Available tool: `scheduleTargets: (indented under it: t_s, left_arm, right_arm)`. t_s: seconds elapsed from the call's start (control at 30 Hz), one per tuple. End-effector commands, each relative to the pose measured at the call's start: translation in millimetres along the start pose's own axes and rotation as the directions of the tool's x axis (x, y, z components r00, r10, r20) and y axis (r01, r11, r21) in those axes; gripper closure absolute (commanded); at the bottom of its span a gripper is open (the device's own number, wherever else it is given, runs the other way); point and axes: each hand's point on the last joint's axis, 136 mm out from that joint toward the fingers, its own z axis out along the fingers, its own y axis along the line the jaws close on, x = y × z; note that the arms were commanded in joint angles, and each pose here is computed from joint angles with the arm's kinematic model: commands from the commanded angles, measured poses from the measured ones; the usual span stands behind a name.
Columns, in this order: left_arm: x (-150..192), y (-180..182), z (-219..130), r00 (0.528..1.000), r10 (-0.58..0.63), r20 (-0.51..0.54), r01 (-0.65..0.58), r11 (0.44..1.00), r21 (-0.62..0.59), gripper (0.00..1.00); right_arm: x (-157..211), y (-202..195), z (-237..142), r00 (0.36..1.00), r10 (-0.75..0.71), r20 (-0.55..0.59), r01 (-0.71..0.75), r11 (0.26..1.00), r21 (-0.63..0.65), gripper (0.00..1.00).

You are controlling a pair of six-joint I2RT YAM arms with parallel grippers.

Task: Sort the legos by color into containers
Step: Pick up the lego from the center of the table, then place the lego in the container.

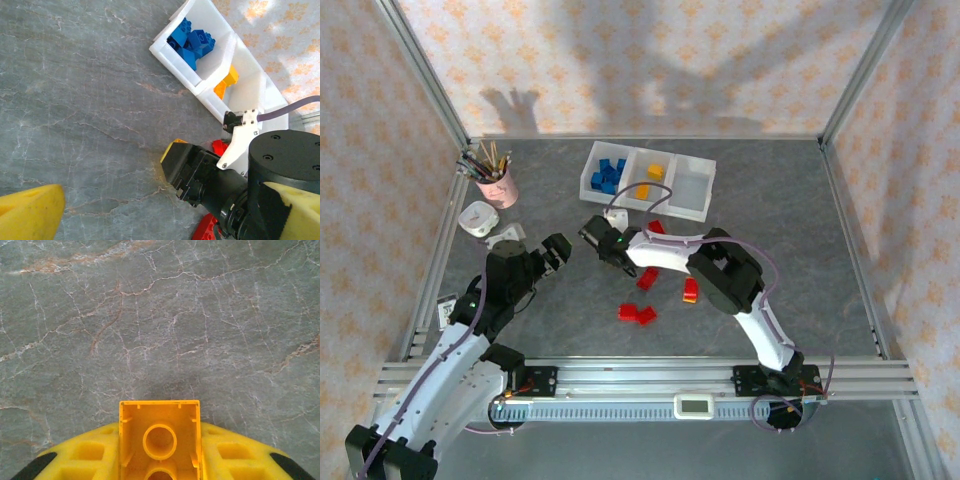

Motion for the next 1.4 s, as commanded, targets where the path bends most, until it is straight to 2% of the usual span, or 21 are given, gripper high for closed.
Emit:
scheduleTargets:
  t_s: [0.0,0.2,0.43,0.7,0.97,1.07,1.17,1.27,1.37]
  left_arm:
    - [0,-4,1,1.000,-0.017,-0.006,0.017,1.000,0.018,0.01]
    - [-2,-16,0,1.000,0.008,-0.017,-0.007,0.998,0.059,0.01]
    - [-5,-27,8,0.999,0.021,-0.027,-0.018,0.996,0.089,0.01]
    - [-12,-50,27,0.997,0.060,-0.049,-0.053,0.989,0.136,0.01]
    - [-19,-63,41,0.997,0.069,-0.044,-0.062,0.987,0.151,0.01]
    - [-21,-65,44,0.996,0.071,-0.044,-0.064,0.987,0.149,0.01]
    - [-23,-66,47,0.996,0.075,-0.046,-0.068,0.988,0.142,0.01]
    - [-25,-68,46,0.996,0.075,-0.042,-0.068,0.987,0.143,0.01]
    - [-26,-70,46,0.996,0.075,-0.040,-0.068,0.987,0.147,0.01]
  right_arm:
    - [-4,-3,-12,0.999,-0.034,0.014,0.034,0.999,0.004,0.71]
    - [-38,-4,-43,0.994,-0.032,0.100,0.033,0.999,-0.016,0.75]
    - [-94,-38,-59,0.979,0.032,0.201,-0.035,0.999,0.007,0.75]
    - [-149,-80,-25,0.965,0.062,0.254,-0.087,0.992,0.088,0.75]
    - [-187,-98,19,0.956,0.066,0.285,-0.104,0.987,0.120,0.74]
    - [-196,-96,33,0.956,0.051,0.288,-0.089,0.989,0.122,0.70]
    - [-205,-93,40,0.957,0.042,0.287,-0.081,0.989,0.125,0.59]
    - [-213,-88,32,0.954,0.042,0.298,-0.075,0.992,0.101,0.49]
    - [-220,-87,14,0.949,0.047,0.311,-0.074,0.994,0.076,0.46]
